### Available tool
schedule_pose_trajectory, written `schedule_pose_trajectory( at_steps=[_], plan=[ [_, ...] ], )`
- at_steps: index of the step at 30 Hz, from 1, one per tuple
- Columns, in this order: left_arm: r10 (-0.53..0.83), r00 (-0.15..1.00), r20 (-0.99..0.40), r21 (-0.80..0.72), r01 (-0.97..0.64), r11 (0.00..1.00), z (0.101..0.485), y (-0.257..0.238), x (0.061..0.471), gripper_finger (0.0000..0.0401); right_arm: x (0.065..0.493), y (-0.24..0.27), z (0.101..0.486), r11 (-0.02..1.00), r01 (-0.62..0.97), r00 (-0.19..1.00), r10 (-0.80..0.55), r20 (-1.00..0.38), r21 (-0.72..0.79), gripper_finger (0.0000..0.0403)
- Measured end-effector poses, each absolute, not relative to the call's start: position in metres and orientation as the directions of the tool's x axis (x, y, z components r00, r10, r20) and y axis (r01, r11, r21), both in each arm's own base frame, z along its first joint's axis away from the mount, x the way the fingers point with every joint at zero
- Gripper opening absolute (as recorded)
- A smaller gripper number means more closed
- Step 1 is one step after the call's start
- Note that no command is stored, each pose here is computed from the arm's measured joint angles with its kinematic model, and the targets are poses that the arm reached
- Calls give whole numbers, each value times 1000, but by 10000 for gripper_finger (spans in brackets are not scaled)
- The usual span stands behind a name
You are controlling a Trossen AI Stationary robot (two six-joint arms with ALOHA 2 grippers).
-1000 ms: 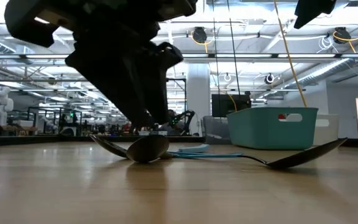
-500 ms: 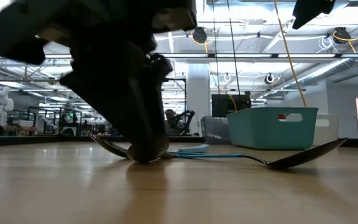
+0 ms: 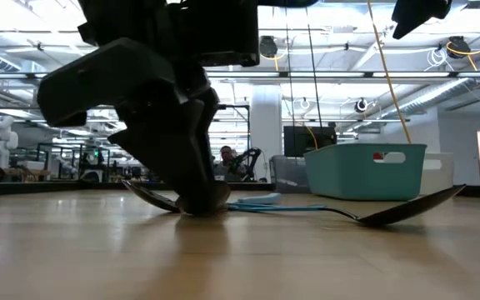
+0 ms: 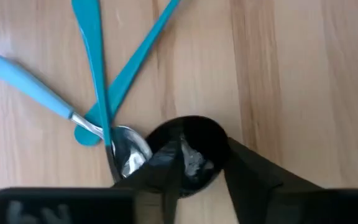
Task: Sort silverware by color (type)
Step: Put the blue spoon into the green bin
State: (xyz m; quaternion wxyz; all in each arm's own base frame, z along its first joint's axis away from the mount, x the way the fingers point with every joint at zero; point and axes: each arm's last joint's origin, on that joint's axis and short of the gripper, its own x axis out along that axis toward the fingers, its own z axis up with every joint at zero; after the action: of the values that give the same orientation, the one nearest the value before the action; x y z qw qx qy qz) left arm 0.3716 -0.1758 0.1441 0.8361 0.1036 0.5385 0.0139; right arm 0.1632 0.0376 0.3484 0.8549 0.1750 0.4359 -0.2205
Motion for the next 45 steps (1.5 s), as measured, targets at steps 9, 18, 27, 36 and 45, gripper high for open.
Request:
schedule_pose_trajectory(
  at_steps=[9, 18, 27, 36, 45],
  plan=[
    [163, 403, -901, 203, 57, 978, 152, -167, 377, 10, 163, 38, 348, 837, 535, 523, -224, -822, 113, 210],
    [149, 414, -898, 180, 37, 983, 214, -166, 397, 2, 164, 38, 349, 837, 533, 528, -217, -821, 121, 210],
    [142, 486, -863, 166, 8, 986, 297, -147, 410, 1, 164, 38, 349, 842, 527, 528, -216, -821, 117, 210],
    [124, 675, -727, 95, -79, 992, 393, -98, 411, 0, 164, 38, 349, 854, 510, 528, -218, -821, 102, 210],
    [52, 810, -584, -43, -94, 995, 441, -55, 397, 0, 166, 38, 350, 866, 488, 554, -213, -805, 106, 210]
  ],
)
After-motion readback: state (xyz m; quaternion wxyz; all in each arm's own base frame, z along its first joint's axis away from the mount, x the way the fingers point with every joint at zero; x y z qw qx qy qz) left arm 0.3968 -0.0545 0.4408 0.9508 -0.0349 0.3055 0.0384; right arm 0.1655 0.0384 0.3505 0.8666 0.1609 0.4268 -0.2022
